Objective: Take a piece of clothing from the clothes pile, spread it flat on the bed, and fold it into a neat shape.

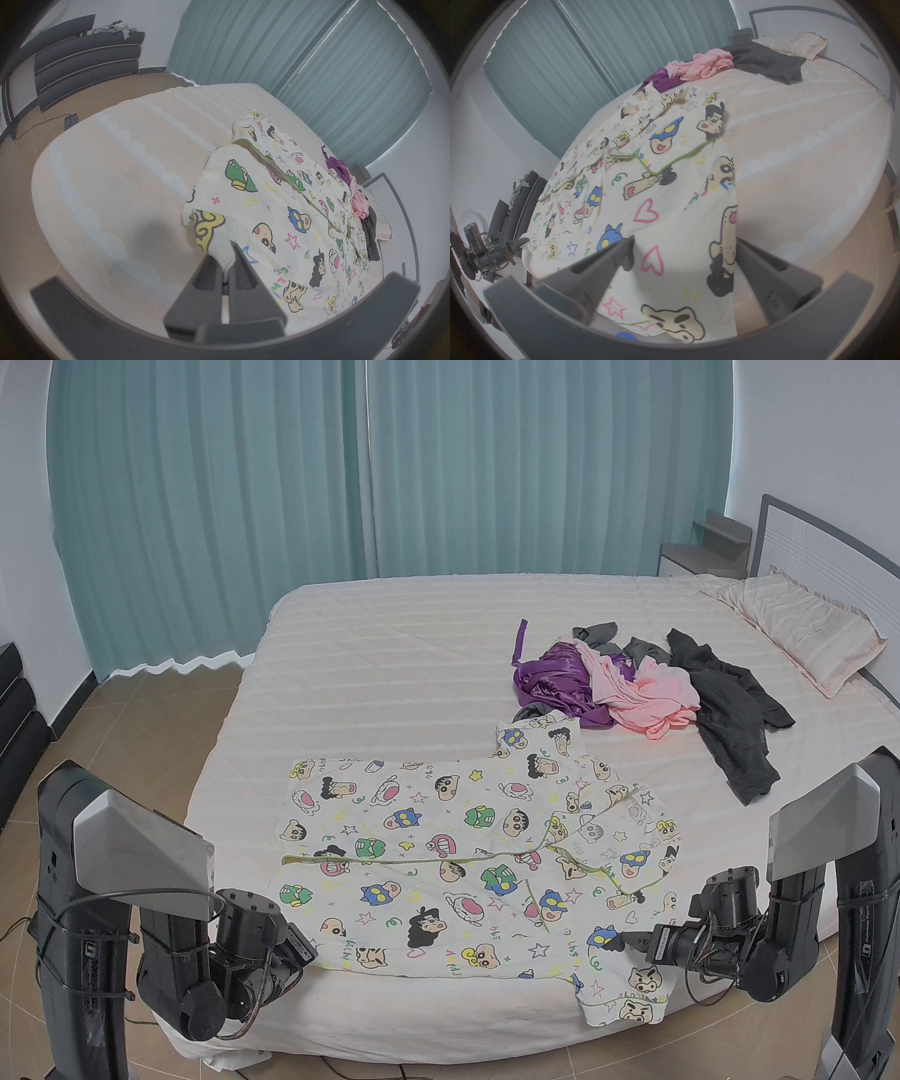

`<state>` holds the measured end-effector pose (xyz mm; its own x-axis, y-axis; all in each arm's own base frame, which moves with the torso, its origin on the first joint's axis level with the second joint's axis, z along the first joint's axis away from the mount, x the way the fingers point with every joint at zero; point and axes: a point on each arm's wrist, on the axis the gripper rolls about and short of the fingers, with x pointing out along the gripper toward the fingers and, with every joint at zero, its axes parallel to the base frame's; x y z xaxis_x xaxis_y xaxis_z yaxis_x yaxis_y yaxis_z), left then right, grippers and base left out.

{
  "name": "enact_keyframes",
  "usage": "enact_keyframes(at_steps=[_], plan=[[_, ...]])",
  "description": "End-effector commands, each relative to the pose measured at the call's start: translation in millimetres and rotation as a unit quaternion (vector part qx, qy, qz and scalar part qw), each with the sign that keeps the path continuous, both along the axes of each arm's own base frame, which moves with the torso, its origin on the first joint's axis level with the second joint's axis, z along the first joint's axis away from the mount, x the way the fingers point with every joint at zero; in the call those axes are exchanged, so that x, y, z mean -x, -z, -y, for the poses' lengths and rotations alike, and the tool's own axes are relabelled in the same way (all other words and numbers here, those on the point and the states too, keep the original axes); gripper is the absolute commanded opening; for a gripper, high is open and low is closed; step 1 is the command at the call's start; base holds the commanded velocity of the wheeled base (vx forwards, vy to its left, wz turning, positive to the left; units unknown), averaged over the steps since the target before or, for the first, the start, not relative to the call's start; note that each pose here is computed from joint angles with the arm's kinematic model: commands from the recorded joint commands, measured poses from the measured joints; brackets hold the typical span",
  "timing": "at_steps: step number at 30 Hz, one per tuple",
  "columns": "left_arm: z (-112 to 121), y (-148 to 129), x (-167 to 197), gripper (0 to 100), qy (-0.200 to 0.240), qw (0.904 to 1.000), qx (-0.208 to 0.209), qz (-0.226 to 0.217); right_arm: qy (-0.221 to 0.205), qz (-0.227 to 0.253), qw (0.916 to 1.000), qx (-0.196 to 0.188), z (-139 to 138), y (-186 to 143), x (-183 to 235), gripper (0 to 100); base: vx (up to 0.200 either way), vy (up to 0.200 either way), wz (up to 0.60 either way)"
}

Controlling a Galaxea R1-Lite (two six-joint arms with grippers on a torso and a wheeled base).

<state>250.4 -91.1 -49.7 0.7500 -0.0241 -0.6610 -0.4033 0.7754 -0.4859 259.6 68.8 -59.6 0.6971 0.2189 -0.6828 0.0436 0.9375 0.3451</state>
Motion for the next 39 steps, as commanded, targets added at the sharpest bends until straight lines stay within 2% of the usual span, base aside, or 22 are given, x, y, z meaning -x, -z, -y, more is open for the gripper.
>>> enact_keyframes(at_steps=[1, 12, 21, 22, 28, 35, 39], plan=[[-0.2, 1.2, 0.4, 0, -0.001, 1.0, -0.001, -0.001, 0.003, 0.016, 0.9998, -0.006, -1.0, -4.8, -16.8, 0, 0.0, 0.0, 0.0], [2.1, 0.9, -8.1, 0, -0.008, 0.9996, 0.0, 0.026, 0.045, 0.087, 0.995, -0.018, 15.9, -19.9, -57.5, 0, 0.0, 0.0, 0.0], [4.8, 6.1, -20.7, 0, -0.015, 0.9991, 0.001, 0.04, 0.054, 0.084, 0.9949, -0.017, 19.2, -19.3, -79.7, 0, 0.0, 0.0, 0.0], [4.8, 6.2, -21.9, 0, -0.016, 0.999, 0.002, 0.042, 0.053, 0.083, 0.995, -0.016, 18.5, -19.4, -80.7, 100, 0.0, 0.0, 0.0], [4.4, 8.6, -24.7, 0, -0.018, 0.9989, 0.002, 0.042, 0.058, 0.074, 0.9955, -0.016, 24.0, -21.6, -77.5, 100, 0.0, 0.0, 0.0], [4.1, 8.9, -25.1, 0, -0.019, 0.9989, 0.002, 0.042, 0.121, 0.068, 0.9902, -0.015, 69.0, -34.2, -59.8, 100, 0.0, 0.0, 0.0], [4.1, 8.9, -25.1, 0, -0.019, 0.9989, 0.003, 0.042, 0.12, 0.078, 0.989, -0.037, 81.4, -49.5, -43.4, 100, 0.0, 0.0, 0.0]])
